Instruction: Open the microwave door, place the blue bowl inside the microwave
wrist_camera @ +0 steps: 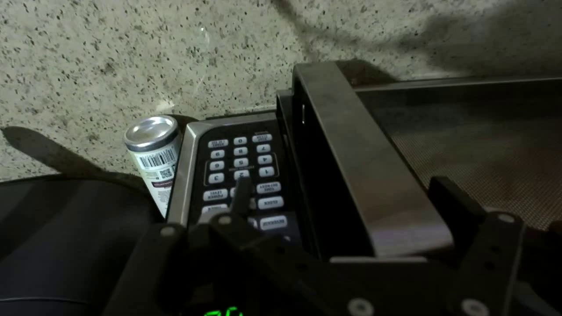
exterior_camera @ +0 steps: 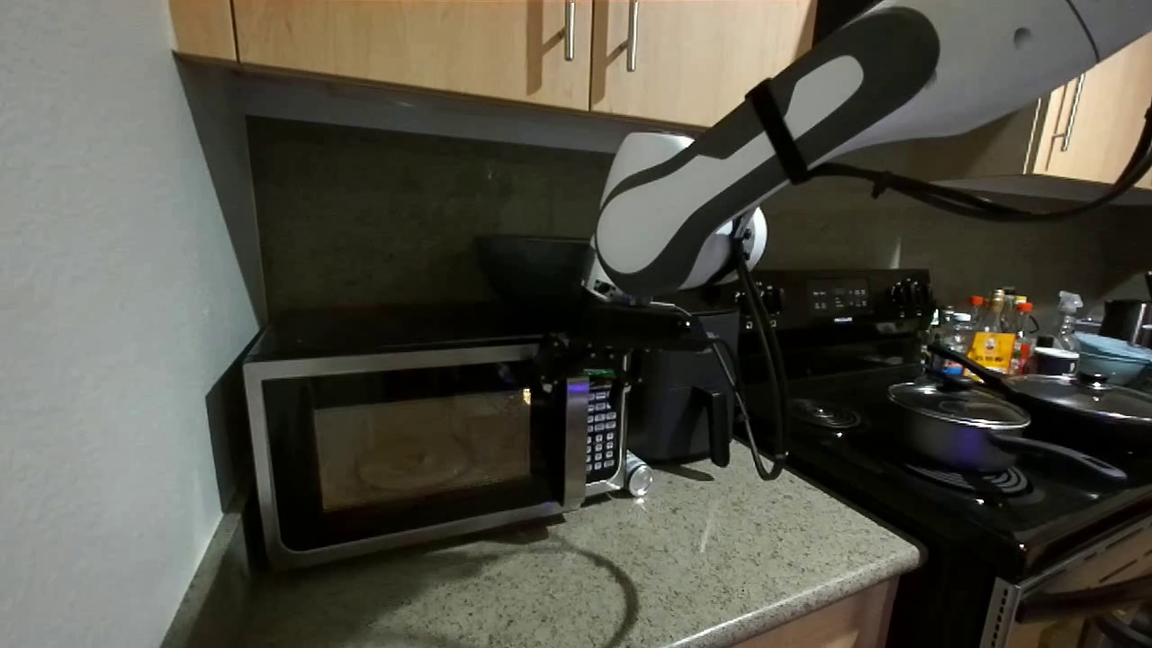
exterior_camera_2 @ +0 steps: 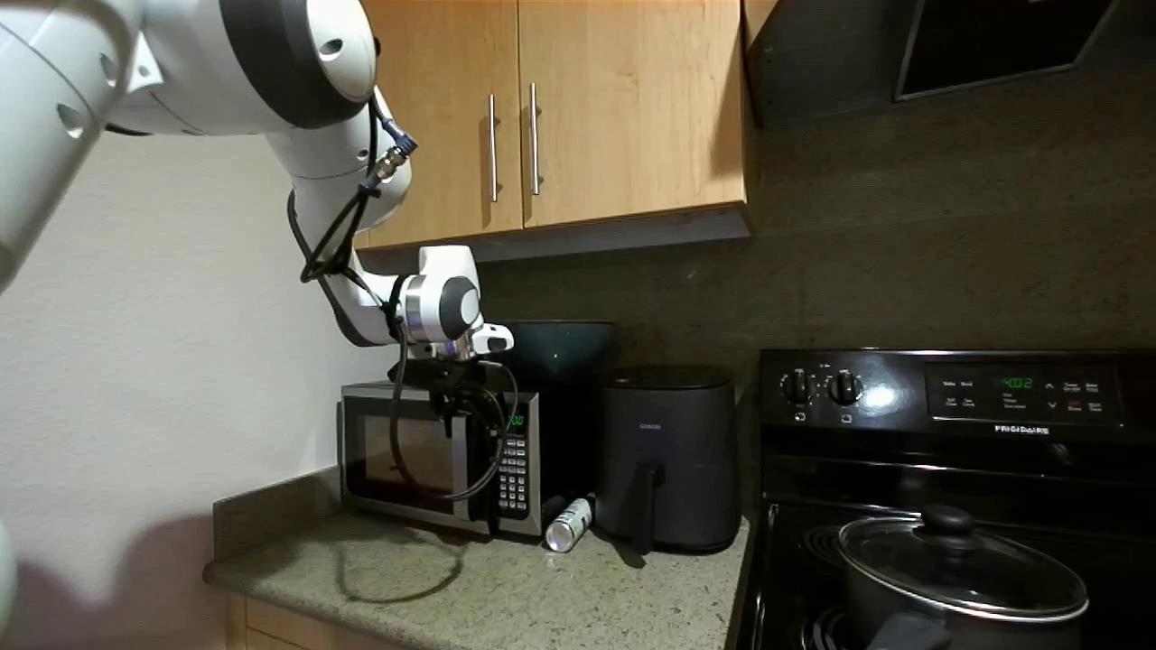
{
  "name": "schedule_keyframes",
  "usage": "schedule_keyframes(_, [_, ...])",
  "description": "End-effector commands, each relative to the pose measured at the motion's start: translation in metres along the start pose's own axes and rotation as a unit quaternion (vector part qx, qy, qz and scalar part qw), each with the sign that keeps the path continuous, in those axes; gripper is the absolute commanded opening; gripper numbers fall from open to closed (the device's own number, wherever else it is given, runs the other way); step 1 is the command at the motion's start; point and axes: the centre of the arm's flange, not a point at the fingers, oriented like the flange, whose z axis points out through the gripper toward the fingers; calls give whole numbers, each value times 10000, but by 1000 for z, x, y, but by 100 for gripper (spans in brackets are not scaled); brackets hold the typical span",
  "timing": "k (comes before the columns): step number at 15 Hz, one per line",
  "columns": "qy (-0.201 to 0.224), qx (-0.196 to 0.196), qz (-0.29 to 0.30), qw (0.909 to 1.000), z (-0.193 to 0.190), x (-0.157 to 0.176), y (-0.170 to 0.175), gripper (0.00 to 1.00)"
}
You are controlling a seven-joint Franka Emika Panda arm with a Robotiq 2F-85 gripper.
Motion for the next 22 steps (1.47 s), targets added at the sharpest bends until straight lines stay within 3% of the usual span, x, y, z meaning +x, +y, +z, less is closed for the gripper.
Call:
schedule_keyframes(1, [21,3,2,10000,-4,1,0,100])
schedule_keyframes(6, [298,338,25,9990,2,4,-1,100])
schedule_keyframes(14, [1662,1133,54,9795,22,5,-4,100])
schedule_keyframes(16, [1666,1231,117,9782,23,0,-3,91])
schedule_keyframes(17, [1695,1267,136,9773,23,-1,-2,99])
schedule_keyframes(22, [1447,1304,152,9807,21,-4,1,100])
